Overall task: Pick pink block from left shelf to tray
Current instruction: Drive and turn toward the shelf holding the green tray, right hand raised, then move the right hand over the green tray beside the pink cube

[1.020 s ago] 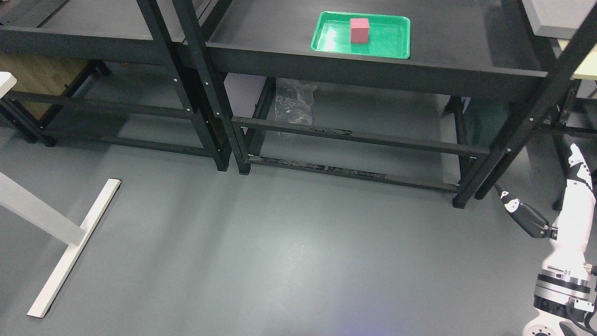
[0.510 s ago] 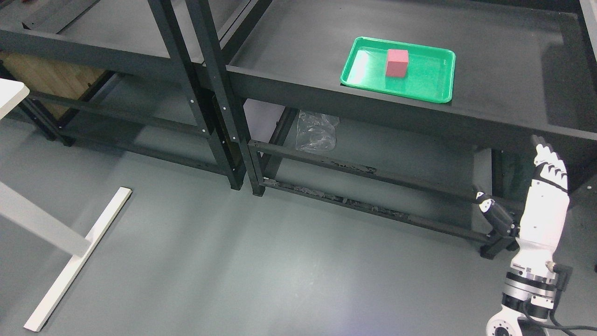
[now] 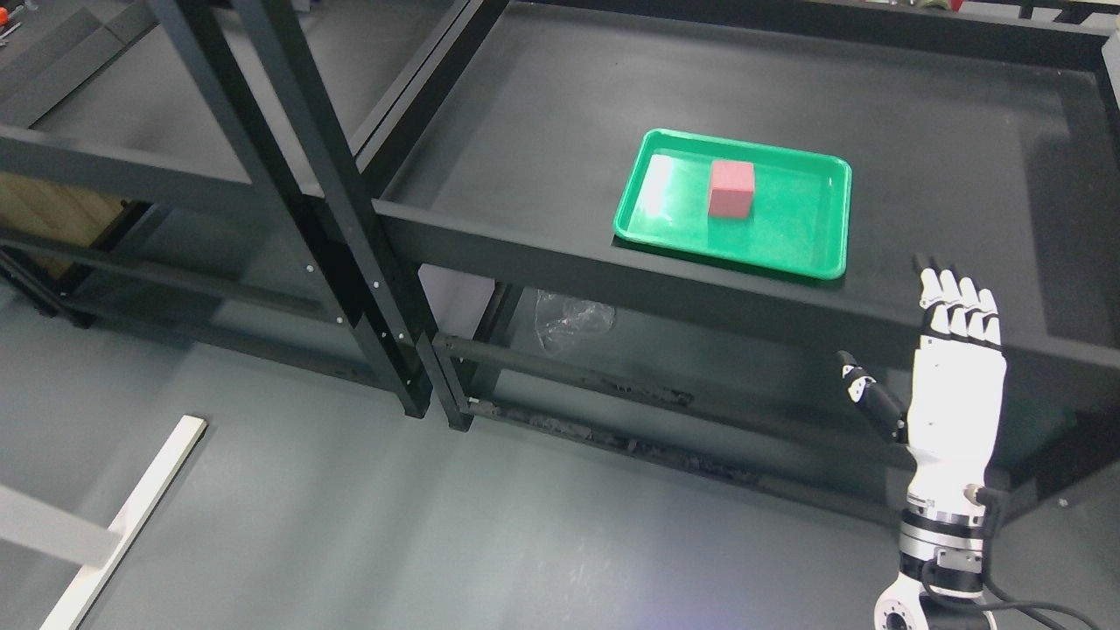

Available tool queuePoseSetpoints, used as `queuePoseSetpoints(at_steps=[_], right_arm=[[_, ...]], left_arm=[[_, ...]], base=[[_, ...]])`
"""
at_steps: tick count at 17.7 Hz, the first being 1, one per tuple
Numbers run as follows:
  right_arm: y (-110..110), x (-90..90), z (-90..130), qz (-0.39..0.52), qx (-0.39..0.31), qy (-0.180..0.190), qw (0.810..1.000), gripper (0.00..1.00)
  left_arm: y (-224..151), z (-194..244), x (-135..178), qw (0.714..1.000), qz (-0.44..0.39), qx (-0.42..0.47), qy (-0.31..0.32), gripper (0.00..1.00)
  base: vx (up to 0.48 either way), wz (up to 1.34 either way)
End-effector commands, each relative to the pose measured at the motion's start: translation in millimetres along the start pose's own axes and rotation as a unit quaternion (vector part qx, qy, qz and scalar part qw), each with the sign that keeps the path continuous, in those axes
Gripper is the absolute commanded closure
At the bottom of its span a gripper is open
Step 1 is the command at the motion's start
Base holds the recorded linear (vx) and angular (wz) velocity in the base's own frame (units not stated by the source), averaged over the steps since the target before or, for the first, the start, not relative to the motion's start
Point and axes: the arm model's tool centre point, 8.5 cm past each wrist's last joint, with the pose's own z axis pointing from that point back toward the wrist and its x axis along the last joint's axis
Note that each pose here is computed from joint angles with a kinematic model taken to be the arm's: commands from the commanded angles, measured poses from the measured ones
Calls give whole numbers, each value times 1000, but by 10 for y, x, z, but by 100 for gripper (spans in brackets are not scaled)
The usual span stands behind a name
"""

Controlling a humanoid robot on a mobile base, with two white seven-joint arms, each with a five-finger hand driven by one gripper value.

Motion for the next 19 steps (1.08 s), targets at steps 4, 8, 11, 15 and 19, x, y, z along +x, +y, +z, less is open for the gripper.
queuePoseSetpoints(at_steps=[4, 8, 11, 15, 19], right_arm=[[177, 326, 44, 30, 81, -131, 988, 0], [242, 361, 25, 8, 127, -148, 981, 0], [235, 348, -3, 4, 127, -144, 981, 0], [258, 348, 5, 0, 143, -144, 979, 0], [296, 310, 52, 9, 182, -167, 969, 0]], left_arm=[[107, -6, 79, 1000, -2, 8, -6, 0], [107, -6, 79, 1000, -2, 8, -6, 0], [106, -6, 89, 1000, -2, 8, -7, 0], [106, -6, 89, 1000, -2, 8, -7, 0], [107, -6, 79, 1000, -2, 8, -6, 0]], base=[[339, 5], [321, -16], [295, -49], [269, -31], [182, 27]])
